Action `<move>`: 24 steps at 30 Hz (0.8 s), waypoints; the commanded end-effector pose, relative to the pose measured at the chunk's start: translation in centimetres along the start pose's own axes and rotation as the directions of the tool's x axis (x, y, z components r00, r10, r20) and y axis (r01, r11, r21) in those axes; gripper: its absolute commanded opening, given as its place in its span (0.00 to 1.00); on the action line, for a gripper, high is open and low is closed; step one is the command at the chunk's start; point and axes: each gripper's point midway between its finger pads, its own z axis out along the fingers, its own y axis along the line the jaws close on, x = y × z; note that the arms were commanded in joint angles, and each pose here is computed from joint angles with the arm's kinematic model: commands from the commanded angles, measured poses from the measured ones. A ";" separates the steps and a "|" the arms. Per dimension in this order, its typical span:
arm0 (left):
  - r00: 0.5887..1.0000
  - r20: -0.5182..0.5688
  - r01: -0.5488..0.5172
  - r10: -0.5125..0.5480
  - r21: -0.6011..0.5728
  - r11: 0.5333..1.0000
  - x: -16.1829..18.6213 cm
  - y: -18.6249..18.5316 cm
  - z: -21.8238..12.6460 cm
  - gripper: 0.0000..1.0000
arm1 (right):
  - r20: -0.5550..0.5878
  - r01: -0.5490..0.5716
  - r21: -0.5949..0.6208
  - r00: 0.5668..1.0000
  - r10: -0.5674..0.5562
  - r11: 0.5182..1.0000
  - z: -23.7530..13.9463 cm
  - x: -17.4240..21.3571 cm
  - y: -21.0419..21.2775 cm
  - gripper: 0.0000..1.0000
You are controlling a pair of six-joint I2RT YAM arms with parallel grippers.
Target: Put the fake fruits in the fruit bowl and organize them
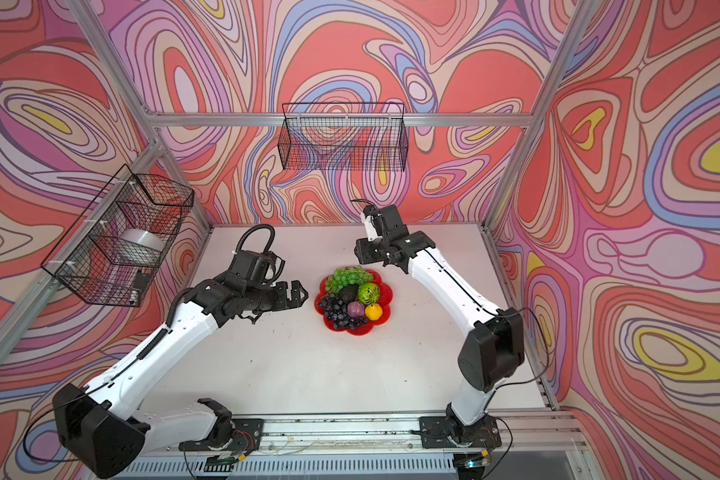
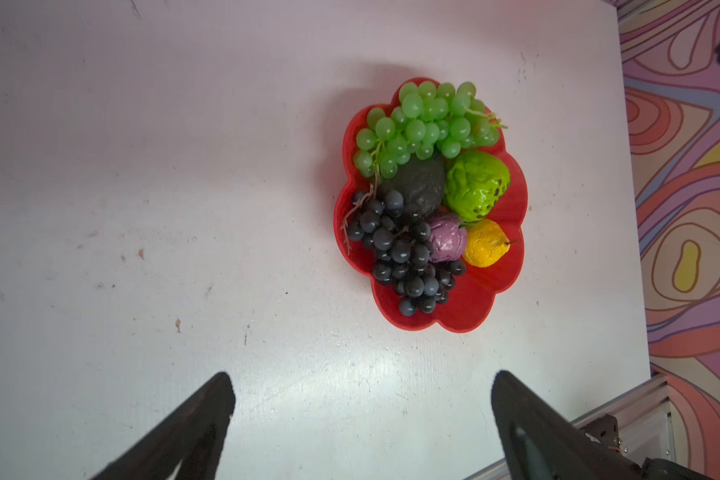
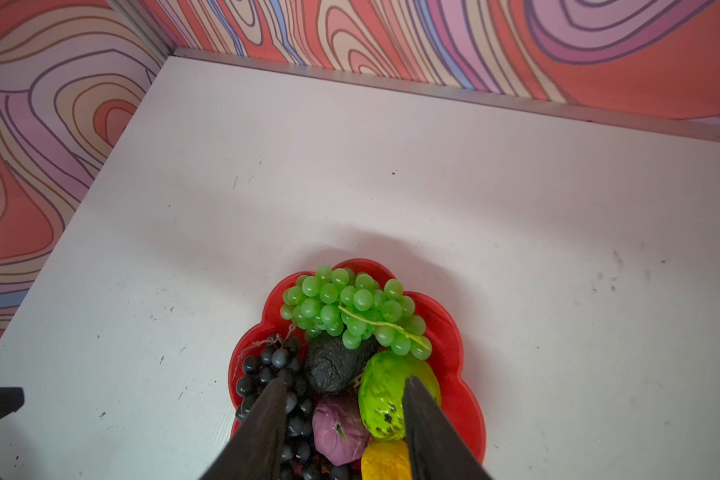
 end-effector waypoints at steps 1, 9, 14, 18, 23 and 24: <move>0.998 0.053 -0.037 0.039 -0.049 0.998 -1.8 0.3 -1.0 1.00 | 0.008 0.025 0.077 1.000 -0.025 0.997 -1.2 0.4 -1.3 0.58; 0.988 0.125 -0.072 0.087 -0.118 0.990 -3.6 1.2 -1.7 0.99 | 0.075 0.027 0.211 0.996 -0.044 0.977 -4.7 -0.2 -4.5 0.83; 0.915 0.332 -0.147 0.231 -0.257 0.955 -6.3 3.7 -3.9 1.00 | 0.173 -0.060 0.305 0.985 0.007 0.950 -7.1 -0.9 -10.0 0.98; 0.838 0.430 -0.192 0.336 -0.344 0.919 -7.0 6.8 -3.2 1.00 | 0.355 -0.060 0.308 0.933 -0.056 0.949 -8.6 -1.3 -13.1 0.98; 0.810 0.492 -0.060 0.320 -0.472 0.880 -7.4 13.5 -1.9 1.00 | 0.445 -0.098 0.461 0.885 -0.135 0.882 -8.6 0.7 -17.4 0.98; 0.806 0.496 -0.043 0.322 -0.494 0.869 -7.2 14.8 -1.4 1.00 | 0.454 -0.116 0.494 0.880 -0.142 0.862 -8.7 1.5 -18.3 0.98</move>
